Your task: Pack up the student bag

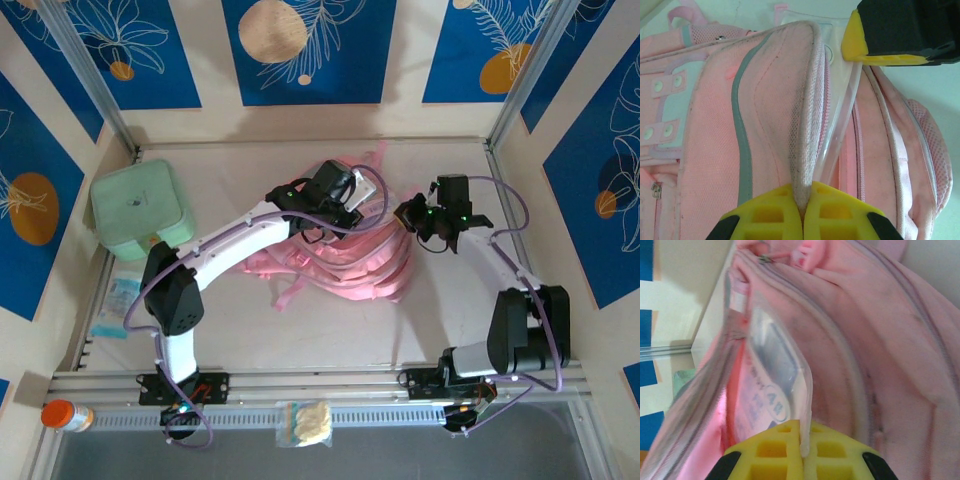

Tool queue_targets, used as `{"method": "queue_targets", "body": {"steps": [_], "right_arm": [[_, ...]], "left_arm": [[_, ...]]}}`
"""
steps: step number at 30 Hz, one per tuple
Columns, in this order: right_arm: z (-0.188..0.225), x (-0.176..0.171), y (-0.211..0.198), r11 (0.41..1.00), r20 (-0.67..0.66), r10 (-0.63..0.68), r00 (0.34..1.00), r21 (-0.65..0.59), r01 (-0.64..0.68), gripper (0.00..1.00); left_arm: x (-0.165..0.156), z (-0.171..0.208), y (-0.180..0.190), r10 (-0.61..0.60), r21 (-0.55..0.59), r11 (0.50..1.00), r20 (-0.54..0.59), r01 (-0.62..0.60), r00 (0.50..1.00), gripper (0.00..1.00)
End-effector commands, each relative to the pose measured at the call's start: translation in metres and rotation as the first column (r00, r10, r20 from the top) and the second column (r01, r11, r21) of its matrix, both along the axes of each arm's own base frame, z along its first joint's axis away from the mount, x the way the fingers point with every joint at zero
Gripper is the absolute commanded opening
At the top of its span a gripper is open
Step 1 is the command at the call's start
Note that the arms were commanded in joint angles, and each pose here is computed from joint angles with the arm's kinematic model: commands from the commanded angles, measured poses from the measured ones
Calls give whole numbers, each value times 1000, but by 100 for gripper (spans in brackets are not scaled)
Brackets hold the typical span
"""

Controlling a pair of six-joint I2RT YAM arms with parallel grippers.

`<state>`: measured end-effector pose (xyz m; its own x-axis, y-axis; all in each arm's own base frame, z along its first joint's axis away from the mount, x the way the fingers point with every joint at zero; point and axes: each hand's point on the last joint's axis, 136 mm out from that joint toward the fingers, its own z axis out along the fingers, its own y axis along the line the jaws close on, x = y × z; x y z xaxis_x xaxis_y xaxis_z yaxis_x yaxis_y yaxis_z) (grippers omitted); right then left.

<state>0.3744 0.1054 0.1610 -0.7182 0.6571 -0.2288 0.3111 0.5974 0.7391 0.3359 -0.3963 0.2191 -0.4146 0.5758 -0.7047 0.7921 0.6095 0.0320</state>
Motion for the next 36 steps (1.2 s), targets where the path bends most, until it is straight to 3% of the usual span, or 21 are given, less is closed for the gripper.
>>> {"method": "queue_targets", "body": {"steps": [1, 3, 7, 11, 13, 16, 20, 22, 25, 29, 32, 36], "right_arm": [[13, 5, 1, 995, 99, -32, 995, -88, 41, 0], [11, 6, 14, 999, 130, 12, 991, -42, -7, 0], [-12, -4, 25, 1000, 46, 24, 999, -17, -23, 0], [-18, -17, 55, 994, 18, 98, 995, -46, -97, 0], [-20, -27, 57, 997, -46, 74, 996, 34, -73, 0], [-2, -30, 55, 994, 36, 4, 999, 107, -7, 0], [46, -22, 62, 966, 111, 37, 993, 251, -63, 0], [58, -22, 60, 971, 138, 39, 990, 230, -71, 0], [34, -27, 56, 971, 38, 47, 998, 231, -55, 0], [-13, -40, 79, 989, -47, 147, 988, 17, -146, 0], [-30, -39, 88, 982, -96, 186, 978, 57, -181, 0], [-19, -29, 71, 987, -40, 156, 987, 41, -155, 0]], "left_arm": [[-6, 74, -27, -84, -204, 973, 128, 109, 988, 0], [-8, 79, -30, -109, -222, 965, 144, 140, 984, 0], [-10, 89, -34, -161, -235, 952, 158, 196, 974, 0], [-8, 93, -42, -189, -281, 934, 144, 223, 971, 0], [-5, 88, -42, -180, -282, 937, 119, 207, 977, 0], [-8, 83, -42, -189, -299, 931, 101, 211, 977, 0], [-6, 67, -32, -179, -242, 951, 84, 195, 980, 0], [-3, 63, -22, -168, -238, 954, 85, 183, 982, 0], [7, 62, -1, -129, -235, 961, 84, 145, 988, 0], [6, 60, 10, -128, -247, 959, 70, 142, 989, 0], [-5, 54, 3, -165, -281, 946, 15, 163, 986, 0], [-10, 35, 4, -174, -277, 947, -18, 162, 985, 0]]}}
